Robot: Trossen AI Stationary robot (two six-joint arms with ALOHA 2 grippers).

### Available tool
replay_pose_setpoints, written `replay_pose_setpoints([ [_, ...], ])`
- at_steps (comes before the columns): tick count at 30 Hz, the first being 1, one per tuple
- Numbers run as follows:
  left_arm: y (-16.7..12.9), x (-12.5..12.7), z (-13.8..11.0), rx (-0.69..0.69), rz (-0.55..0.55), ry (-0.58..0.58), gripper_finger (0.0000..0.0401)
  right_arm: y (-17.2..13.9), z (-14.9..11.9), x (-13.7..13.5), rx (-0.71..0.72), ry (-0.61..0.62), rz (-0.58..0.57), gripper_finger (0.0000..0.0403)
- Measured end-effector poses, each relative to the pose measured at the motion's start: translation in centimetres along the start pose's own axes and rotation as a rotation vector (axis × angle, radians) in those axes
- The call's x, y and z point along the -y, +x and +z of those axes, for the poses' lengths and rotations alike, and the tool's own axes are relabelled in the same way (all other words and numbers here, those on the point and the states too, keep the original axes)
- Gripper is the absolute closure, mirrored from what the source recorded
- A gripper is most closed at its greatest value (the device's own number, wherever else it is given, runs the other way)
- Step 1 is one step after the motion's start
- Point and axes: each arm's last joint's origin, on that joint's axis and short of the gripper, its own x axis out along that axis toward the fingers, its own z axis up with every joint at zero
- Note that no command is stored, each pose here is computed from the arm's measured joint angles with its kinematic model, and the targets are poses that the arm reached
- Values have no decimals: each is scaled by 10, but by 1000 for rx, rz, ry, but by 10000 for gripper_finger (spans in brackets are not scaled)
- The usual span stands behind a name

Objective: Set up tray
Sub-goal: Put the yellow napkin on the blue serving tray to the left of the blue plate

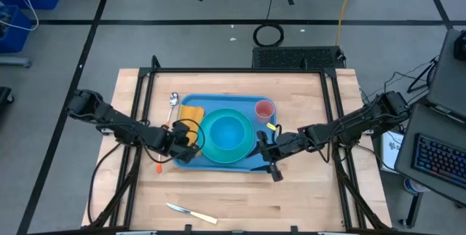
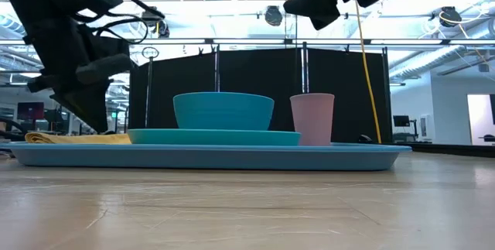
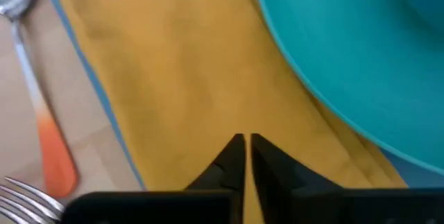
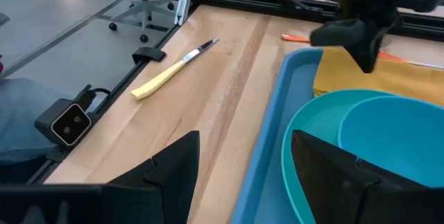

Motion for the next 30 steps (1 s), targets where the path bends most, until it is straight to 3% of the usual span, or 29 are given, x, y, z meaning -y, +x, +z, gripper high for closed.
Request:
replay_pose_setpoints([
  [16, 6, 7, 3, -74, -71, -24, 399, 0, 0, 0, -2, 8, -4, 187],
  [30, 39, 20, 6, -148, -64, 5, 400, 0, 0, 0, -4, 7, -4, 187],
])
